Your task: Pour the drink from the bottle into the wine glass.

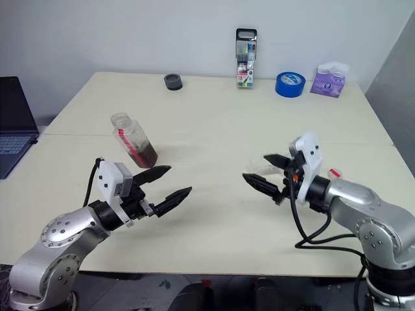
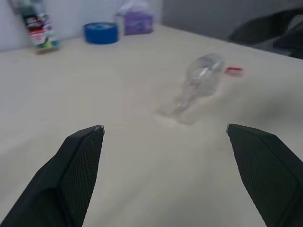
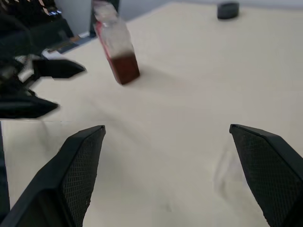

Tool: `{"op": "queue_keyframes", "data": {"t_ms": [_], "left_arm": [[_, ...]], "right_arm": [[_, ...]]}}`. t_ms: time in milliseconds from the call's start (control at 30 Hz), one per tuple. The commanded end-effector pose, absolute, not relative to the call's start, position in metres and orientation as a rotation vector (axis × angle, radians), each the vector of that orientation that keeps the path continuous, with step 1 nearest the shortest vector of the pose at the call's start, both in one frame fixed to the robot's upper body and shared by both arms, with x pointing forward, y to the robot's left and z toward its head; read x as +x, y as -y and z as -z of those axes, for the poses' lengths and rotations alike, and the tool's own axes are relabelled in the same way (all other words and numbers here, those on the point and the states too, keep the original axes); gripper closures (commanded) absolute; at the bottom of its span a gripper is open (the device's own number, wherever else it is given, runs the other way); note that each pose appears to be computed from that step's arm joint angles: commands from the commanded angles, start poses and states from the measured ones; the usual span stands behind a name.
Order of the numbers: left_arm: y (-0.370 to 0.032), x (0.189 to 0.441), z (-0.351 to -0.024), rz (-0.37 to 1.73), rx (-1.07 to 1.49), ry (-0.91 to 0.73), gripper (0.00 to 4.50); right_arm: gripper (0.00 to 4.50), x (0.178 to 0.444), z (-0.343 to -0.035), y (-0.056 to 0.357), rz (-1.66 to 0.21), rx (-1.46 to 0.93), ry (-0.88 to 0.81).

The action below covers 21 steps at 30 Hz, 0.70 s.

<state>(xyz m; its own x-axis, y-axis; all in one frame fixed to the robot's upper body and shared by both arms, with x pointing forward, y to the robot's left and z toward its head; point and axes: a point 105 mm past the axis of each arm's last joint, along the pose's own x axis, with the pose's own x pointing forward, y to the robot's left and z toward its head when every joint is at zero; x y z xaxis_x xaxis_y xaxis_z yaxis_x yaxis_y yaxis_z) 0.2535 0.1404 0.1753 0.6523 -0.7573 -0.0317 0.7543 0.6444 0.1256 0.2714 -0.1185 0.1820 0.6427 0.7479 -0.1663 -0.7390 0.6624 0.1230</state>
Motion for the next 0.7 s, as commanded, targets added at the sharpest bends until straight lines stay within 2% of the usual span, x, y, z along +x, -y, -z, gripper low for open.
{"op": "queue_keyframes", "data": {"t_ms": [33,200,300,467,567,700], "left_arm": [[-0.136,0.244,-0.184,0.937,0.163,0.051,0.07],[-0.135,0.242,-0.178,0.965,0.196,0.031,0.07],[-0.134,0.243,-0.179,0.962,0.201,0.032,0.07],[-0.136,0.245,-0.179,0.929,0.204,0.039,0.07],[-0.134,0.245,-0.180,0.920,0.201,0.044,0.07],[-0.136,0.245,-0.181,0.903,0.200,0.046,0.07]], "right_arm": [[0.00,0.268,-0.164,0.122,-0.759,0.202,-0.299],[0.00,0.288,-0.132,0.122,-0.552,0.564,-0.437],[0.00,0.308,-0.129,0.121,-0.428,0.804,-0.454],[0.00,0.330,-0.125,0.125,-0.248,1.050,-0.474],[0.00,0.337,-0.114,0.130,-0.142,1.115,-0.493],[0.00,0.339,-0.107,0.125,-0.104,1.138,-0.512]]}}
